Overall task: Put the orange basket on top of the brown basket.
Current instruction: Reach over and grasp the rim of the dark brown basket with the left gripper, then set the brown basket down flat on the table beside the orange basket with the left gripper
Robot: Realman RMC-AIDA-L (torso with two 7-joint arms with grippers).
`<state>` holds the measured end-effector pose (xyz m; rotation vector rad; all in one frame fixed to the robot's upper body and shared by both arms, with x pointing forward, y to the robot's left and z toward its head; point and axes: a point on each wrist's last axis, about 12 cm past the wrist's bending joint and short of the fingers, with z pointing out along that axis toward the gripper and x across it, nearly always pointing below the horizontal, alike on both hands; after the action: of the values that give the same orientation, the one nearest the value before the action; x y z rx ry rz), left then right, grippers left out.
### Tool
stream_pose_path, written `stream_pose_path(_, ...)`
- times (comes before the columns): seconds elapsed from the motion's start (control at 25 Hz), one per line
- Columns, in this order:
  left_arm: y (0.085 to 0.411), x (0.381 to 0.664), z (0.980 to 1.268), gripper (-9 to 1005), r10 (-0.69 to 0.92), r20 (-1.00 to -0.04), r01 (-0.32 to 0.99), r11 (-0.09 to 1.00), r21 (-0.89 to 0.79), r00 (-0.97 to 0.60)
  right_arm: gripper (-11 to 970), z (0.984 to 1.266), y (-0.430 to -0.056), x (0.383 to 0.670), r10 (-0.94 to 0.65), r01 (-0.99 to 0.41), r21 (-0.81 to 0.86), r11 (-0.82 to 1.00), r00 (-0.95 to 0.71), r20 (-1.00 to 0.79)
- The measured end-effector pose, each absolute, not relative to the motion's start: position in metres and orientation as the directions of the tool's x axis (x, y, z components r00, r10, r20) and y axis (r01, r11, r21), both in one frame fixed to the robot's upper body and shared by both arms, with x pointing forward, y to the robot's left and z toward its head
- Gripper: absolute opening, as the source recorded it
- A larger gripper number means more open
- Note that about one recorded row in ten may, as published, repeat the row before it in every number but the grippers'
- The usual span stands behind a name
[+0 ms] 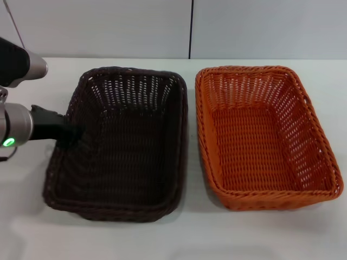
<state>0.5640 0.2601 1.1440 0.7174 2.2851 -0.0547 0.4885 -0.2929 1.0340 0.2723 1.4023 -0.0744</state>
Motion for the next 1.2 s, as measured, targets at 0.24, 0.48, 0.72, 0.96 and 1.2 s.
stream_pose_path(0.24,0.278,0.572,1.171,296,0.639,-0.644,0.637,0.714,0.292,-0.42,786,1.033,-0.293,0.487,0.104,0.209,0.139,0.968,0.17,-0.98)
stream_pose_path(0.48,0.291,0.583,1.196,292,0.674,-0.698,0.774,0.568,0.28,-0.242,786,1.032,-0.293,0.482,0.107,0.219,0.144,0.965,0.173,-0.979)
stream_pose_path(0.72,0.285,0.593,1.206,289,0.697,-0.699,0.826,0.483,0.289,-0.163,786,1.032,-0.292,0.478,0.107,0.224,0.146,0.964,0.179,-0.978)
stream_pose_path(0.96,0.273,0.6,1.218,249,0.736,-0.673,0.873,0.375,0.312,-0.076,787,1.033,-0.292,0.475,0.102,0.227,0.147,0.963,0.198,-0.975)
stream_pose_path(1.2,0.251,0.618,1.218,213,0.747,-0.665,0.914,0.267,0.304,0.003,787,1.033,-0.291,0.475,0.101,0.221,0.145,0.964,0.2,-0.975)
